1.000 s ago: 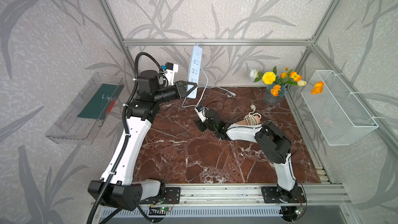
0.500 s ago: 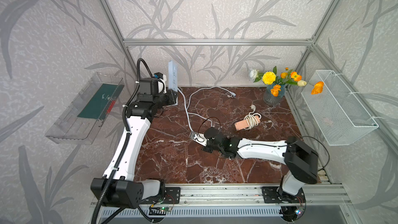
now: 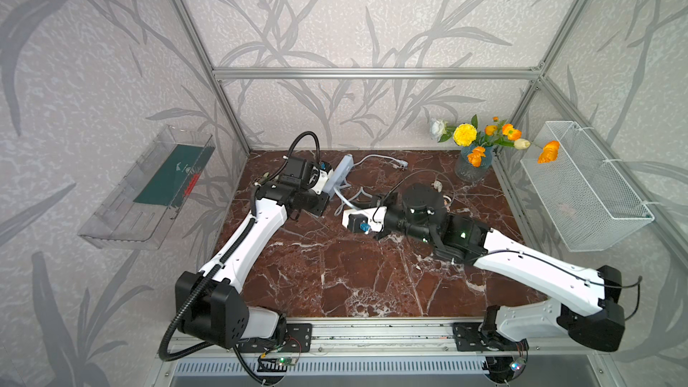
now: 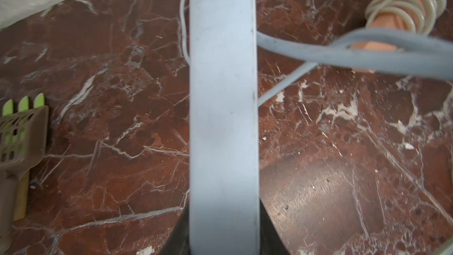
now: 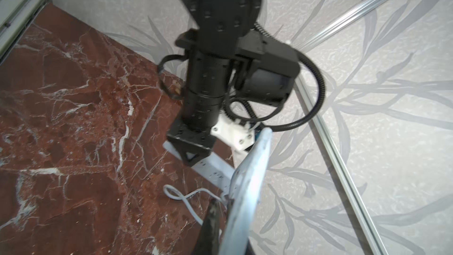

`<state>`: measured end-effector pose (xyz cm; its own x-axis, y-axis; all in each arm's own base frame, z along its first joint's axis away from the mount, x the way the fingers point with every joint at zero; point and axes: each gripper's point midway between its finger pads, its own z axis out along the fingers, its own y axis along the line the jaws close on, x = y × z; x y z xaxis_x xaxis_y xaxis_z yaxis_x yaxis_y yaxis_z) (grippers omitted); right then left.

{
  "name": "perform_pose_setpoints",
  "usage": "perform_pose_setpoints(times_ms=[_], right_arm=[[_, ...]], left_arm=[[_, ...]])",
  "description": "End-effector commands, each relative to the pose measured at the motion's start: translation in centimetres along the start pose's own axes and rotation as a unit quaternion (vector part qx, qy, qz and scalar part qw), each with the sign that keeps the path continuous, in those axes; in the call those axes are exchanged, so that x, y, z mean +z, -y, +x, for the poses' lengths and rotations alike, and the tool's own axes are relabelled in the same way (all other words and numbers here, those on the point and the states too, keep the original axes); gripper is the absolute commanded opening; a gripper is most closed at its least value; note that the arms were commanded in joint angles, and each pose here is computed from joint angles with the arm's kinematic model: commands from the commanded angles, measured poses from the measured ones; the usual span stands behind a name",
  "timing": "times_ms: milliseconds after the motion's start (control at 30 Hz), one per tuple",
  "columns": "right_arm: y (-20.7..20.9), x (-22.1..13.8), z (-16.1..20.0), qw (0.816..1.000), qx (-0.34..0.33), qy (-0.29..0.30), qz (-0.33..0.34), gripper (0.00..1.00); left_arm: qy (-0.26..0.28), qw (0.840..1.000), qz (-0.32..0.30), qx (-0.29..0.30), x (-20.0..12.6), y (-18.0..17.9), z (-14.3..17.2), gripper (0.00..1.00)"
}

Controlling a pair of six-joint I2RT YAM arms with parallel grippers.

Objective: Wrap the cord around the power strip
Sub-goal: Wrap the power cord around the power strip.

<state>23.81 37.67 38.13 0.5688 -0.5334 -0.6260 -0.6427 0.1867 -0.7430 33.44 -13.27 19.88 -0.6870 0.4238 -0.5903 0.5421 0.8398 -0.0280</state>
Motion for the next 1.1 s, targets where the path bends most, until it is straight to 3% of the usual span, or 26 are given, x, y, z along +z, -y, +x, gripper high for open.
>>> perform_pose_setpoints(times_ms=[0,167,300,533,700,833,1067], right_arm=[[4.1,0.1,0.0,1.000,0.004,0.028,-0.012,0.00],[7.5,1.3,5.3,0.995,0.073,-0.001,-0.064,0.00],[7.9,1.8,9.0,0.988,0.119,-0.021,-0.093,0.00],[8.5,3.3,12.0,0.968,0.222,0.009,-0.117,0.00],[9.6,4.8,15.0,0.938,0.324,0.047,-0.113,0.02],[11.5,5.0,17.0,0.905,0.405,0.097,-0.089,0.11],[8.8,7.9,18.2,0.886,0.450,0.097,-0.053,0.21]], left_arm=[[0.008,0.989,0.097,0.111,-0.8,5.3,0.9,0.00],[0.038,0.956,0.197,0.212,-2.6,11.7,2.8,0.00],[0.092,0.941,0.221,0.240,-5.6,13.2,1.7,0.00],[0.225,0.890,0.311,0.246,-12.4,17.0,-1.7,0.00],[0.303,0.863,0.317,0.253,-15.8,17.4,-3.2,0.00],[0.338,0.854,0.315,0.241,-17.6,17.0,-4.2,0.00],[0.410,0.842,0.276,0.216,-20.8,16.0,-8.2,0.00]])
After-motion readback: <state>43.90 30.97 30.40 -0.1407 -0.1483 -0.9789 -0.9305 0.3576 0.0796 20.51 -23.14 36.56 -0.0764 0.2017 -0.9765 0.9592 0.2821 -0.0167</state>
